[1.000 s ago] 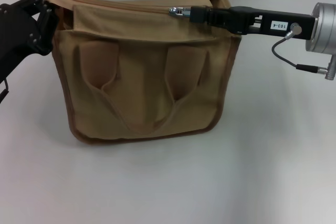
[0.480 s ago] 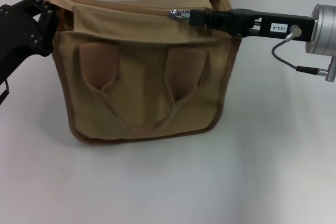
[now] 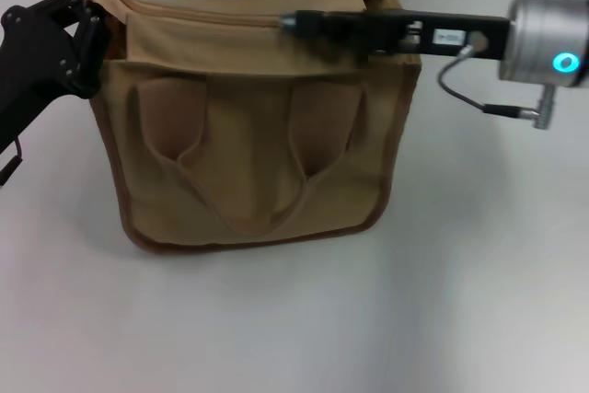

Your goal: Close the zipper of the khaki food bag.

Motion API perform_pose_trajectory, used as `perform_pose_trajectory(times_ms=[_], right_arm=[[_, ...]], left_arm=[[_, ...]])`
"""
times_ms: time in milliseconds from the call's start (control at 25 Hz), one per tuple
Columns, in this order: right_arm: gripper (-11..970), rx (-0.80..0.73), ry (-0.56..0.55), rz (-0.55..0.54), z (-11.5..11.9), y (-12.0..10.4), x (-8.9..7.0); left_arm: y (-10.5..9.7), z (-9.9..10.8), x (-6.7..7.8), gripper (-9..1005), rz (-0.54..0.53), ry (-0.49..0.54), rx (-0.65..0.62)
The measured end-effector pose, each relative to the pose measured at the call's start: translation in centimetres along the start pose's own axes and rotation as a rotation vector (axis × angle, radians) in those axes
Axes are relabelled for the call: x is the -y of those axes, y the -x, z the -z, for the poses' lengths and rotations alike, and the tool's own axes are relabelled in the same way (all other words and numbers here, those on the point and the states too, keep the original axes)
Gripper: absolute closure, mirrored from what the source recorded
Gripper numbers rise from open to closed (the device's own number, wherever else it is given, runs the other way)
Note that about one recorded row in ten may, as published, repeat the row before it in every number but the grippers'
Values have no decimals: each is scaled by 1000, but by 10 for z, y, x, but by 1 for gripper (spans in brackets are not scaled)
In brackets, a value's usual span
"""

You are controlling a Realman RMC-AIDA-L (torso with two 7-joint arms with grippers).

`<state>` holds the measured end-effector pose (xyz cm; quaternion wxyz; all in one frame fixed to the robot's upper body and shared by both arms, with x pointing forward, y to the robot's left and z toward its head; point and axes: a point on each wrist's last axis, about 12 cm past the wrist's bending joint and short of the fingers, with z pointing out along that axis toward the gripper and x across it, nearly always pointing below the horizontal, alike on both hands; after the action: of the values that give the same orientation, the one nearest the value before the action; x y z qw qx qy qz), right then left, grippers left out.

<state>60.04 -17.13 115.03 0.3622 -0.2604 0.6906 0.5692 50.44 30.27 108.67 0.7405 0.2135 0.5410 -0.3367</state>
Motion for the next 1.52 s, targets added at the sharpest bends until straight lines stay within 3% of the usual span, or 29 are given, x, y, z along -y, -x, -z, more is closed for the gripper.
perform_pose_trajectory(times_ms=[280,440,600,840,1000,1320,1520], right_arm=[[950,-92,44,32,-53,11,-10],[951,-113,49,29,-61,10,-11],[951,-81,37,13,-36,3,-7],[950,17,-40,-8,27,-3,3],[950,55,-60,-22,56,-5,5],[950,68,-104,-15,89,-12,7],[932,91,-102,78,96,-13,5]], left_arm=[[2,-5,2,973,1,-30,17],[2,-6,2,964,1,-34,18],[2,-4,2,950,-1,-28,19],[2,-3,1,929,1,-16,18],[0,-1,1,916,16,-3,13],[-3,4,2,888,46,14,-2],[-4,4,3,871,53,13,-6]])
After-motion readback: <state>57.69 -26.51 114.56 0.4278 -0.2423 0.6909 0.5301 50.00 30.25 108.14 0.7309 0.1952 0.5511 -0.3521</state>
